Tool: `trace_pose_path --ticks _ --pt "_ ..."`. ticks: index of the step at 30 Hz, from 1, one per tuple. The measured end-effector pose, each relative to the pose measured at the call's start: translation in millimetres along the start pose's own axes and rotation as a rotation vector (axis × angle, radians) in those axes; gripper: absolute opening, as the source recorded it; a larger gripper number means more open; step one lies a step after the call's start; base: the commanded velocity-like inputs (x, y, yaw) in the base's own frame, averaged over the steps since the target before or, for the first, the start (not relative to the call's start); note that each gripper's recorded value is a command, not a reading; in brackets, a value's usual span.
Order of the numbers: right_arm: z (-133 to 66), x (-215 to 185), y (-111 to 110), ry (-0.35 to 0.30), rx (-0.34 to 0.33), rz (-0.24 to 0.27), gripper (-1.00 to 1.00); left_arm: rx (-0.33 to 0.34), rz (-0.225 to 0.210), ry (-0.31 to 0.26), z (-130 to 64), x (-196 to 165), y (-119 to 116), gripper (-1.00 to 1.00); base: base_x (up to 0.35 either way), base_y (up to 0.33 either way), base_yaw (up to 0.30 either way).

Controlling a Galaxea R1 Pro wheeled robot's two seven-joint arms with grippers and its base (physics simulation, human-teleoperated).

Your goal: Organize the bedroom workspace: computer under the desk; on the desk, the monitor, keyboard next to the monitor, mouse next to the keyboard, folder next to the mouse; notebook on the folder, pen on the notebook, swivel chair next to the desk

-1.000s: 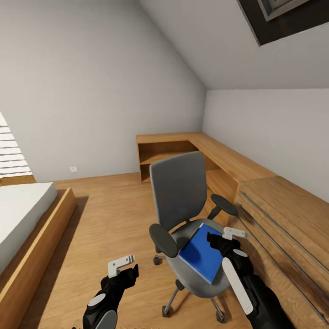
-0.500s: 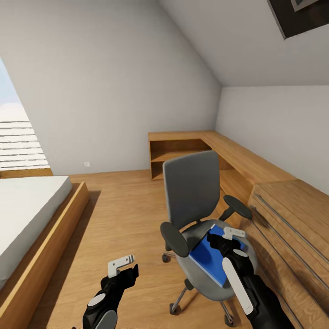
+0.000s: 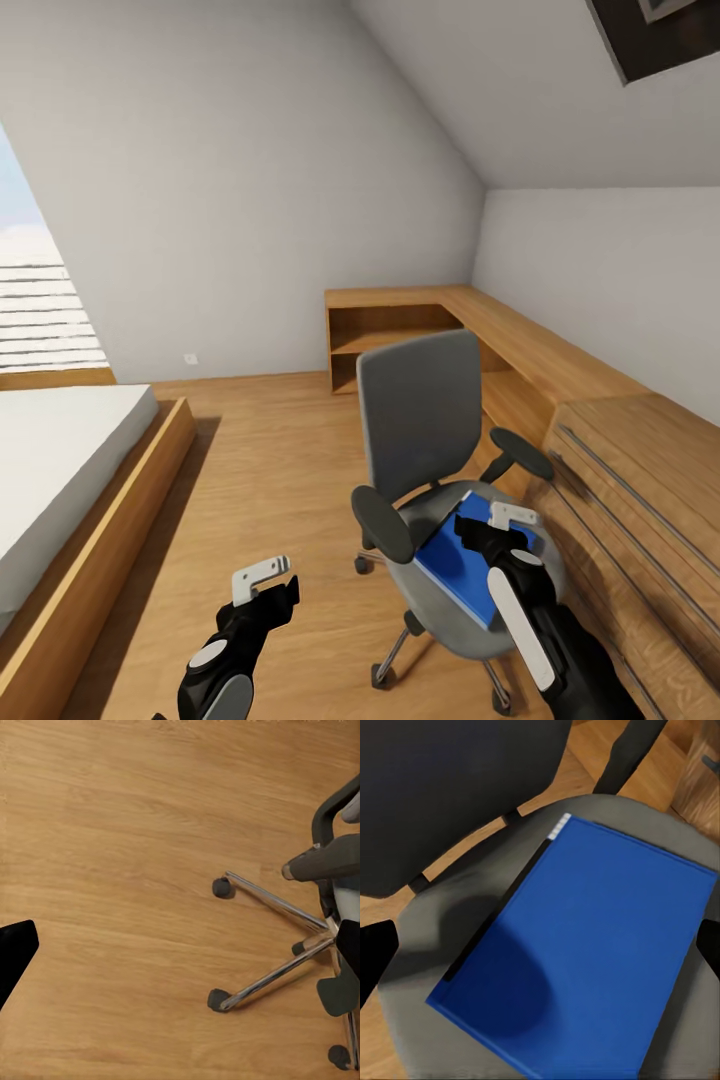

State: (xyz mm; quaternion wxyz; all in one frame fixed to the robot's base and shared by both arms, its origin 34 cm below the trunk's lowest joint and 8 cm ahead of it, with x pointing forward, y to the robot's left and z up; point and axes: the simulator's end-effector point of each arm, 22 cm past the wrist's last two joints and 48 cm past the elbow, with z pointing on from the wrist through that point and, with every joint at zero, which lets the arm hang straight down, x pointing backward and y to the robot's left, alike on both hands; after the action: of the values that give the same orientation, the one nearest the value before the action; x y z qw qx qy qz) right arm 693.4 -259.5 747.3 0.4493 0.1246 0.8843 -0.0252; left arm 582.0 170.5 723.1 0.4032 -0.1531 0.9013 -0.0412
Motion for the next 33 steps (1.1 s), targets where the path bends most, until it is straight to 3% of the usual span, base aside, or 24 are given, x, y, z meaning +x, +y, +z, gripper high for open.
trace_pose_path --ticks 5,10,16,21,22,29,33 --pt "8.8 23 -7 0.039 0.021 -0.008 1.0 0.0 0.0 -0.001 -0.2 0 0 1.0 0.25 0.0 0.0" --pt "16.3 32 -17 0.029 0.054 -0.031 1.0 -0.006 -0.007 -0.001 1.3 -2 4 1.0 0.175 0.0 0.0" --pt "39.7 25 -26 0.032 0.1 -0.095 1.0 -0.045 -0.039 -0.006 7.6 -9 24 1.0 0.03 0.0 0.0" --pt "73.1 18 -20 0.046 0.067 -0.112 1.0 -0.052 -0.046 -0.009 8.5 -11 27 1.0 0.003 0.0 0.0" --pt "92.7 23 -10 0.058 0.001 -0.12 1.0 -0.054 -0.045 -0.015 8.1 -13 28 1.0 0.0 0.0 0.0" --pt "102.0 40 -6 0.071 -0.049 -0.123 1.0 -0.055 -0.047 -0.019 12.1 -9 29 1.0 0.0 0.0 0.0" --pt "106.4 39 -3 0.033 -0.06 -0.12 1.0 -0.055 -0.047 -0.018 16.4 -4 30 1.0 0.0 0.0 0.0"
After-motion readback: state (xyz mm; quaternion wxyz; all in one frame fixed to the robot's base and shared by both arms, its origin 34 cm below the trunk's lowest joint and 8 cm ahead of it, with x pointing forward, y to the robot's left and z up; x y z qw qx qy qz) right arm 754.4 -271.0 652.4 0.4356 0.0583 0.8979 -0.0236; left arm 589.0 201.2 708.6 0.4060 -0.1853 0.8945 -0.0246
